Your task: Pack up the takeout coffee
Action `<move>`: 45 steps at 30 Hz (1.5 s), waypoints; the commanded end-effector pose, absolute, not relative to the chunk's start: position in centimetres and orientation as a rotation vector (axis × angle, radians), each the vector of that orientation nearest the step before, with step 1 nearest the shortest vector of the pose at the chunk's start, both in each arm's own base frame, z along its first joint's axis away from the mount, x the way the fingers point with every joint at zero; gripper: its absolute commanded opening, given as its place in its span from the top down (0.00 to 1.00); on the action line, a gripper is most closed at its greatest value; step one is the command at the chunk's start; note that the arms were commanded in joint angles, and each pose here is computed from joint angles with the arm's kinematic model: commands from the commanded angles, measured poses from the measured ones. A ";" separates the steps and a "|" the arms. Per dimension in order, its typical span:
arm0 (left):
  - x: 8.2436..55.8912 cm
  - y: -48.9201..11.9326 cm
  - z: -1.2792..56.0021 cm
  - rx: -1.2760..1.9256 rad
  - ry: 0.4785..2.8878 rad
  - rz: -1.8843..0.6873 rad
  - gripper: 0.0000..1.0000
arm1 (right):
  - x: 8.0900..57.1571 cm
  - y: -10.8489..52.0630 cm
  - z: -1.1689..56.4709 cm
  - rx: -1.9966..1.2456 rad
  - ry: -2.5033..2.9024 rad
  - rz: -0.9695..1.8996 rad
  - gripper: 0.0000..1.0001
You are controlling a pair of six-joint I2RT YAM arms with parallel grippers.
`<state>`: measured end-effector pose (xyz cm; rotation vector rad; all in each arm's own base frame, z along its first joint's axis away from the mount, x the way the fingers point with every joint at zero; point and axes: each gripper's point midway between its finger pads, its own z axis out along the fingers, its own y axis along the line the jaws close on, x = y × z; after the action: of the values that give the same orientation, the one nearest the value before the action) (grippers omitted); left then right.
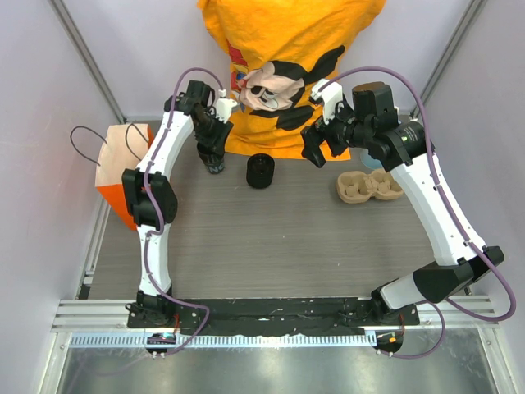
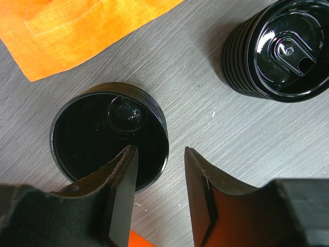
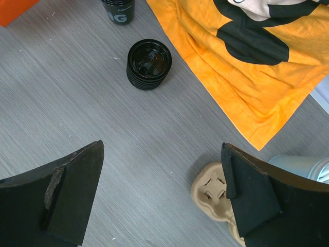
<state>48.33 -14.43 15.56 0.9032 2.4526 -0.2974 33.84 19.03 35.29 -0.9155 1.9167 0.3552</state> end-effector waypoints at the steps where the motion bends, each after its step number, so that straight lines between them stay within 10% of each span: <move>1: 48.8 -14.4 15.5 0.888 2.443 -0.284 0.56 | 33.6 19.0 36.8 -0.892 1.871 0.366 0.00; 45: 48.8 -14.5 15.9 0.921 2.436 -0.299 0.65 | 33.5 19.2 36.6 -0.902 1.874 0.383 0.00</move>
<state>48.36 -14.09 14.23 0.9165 2.4848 -0.2793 33.72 19.09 35.10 -0.9177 1.9221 0.3712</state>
